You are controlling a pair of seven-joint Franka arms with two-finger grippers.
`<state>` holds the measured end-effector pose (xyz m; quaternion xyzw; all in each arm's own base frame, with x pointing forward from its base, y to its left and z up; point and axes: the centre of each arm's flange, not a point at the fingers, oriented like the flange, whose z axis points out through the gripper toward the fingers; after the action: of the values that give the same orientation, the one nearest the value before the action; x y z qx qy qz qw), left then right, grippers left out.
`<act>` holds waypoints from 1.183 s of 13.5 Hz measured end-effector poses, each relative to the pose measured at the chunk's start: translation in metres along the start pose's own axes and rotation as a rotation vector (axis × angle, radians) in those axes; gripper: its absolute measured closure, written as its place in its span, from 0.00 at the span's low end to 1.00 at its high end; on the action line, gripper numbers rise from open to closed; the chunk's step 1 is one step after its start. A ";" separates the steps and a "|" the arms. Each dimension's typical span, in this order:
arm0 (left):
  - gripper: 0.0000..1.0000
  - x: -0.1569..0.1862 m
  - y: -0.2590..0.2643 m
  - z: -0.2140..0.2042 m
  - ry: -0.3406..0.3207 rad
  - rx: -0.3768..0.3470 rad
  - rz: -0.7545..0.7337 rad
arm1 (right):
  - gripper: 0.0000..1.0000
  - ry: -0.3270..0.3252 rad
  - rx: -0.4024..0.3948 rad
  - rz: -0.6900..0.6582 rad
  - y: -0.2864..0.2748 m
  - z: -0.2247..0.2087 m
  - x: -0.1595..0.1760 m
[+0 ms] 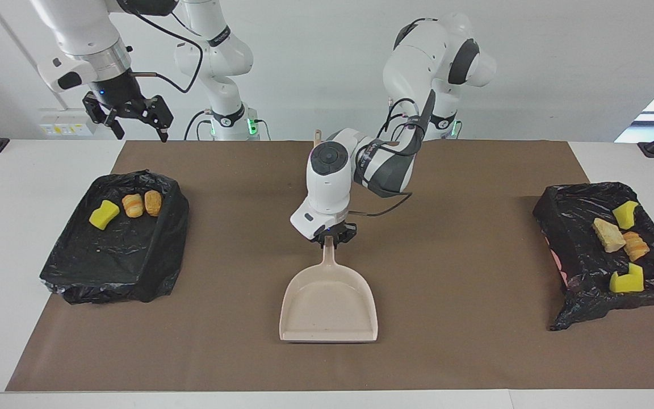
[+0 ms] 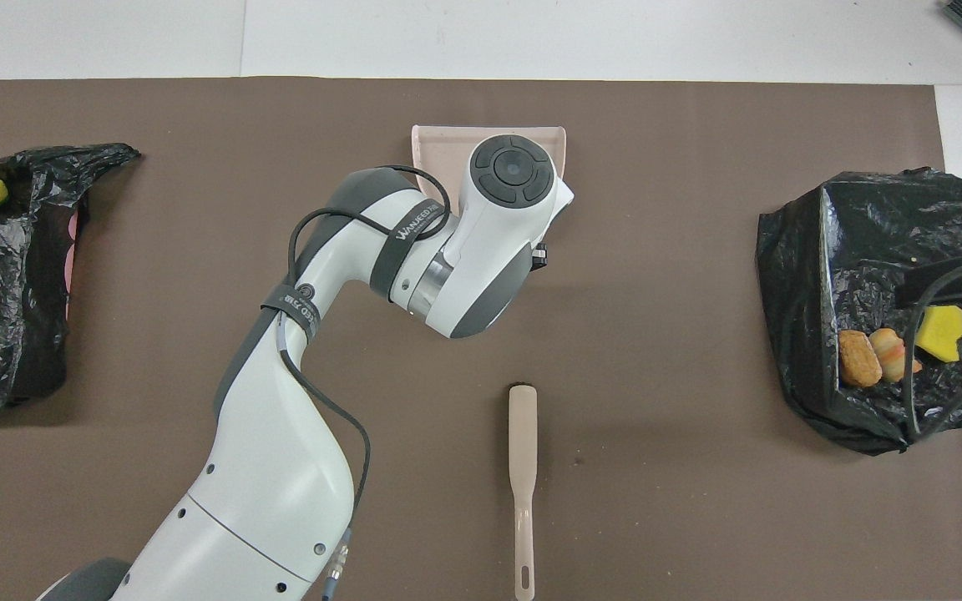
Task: Sweep and dump trash in bin
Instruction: 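Set the dustpan down at the table center with the left gripper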
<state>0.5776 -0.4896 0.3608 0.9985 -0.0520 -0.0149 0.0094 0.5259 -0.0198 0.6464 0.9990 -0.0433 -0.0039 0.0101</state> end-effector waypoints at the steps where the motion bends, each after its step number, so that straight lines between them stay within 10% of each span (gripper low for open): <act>1: 0.68 -0.002 0.005 0.003 -0.003 -0.013 0.001 | 0.00 0.000 0.000 0.001 0.000 0.000 0.000; 8: 0.68 -0.001 0.003 0.009 -0.010 -0.014 -0.005 | 0.00 -0.023 0.024 0.025 0.011 0.001 -0.003; 14: 0.05 0.001 -0.029 -0.050 0.057 -0.013 -0.027 | 0.00 -0.024 0.024 0.027 0.011 0.001 -0.006; 16: 0.00 -0.001 -0.075 -0.089 0.073 -0.008 0.025 | 0.00 -0.024 0.024 0.024 0.010 0.001 -0.006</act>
<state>0.5874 -0.4131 0.4483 0.9976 -0.0640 0.0215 0.0154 0.5192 -0.0291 0.6455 0.9983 -0.0554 -0.0151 -0.0025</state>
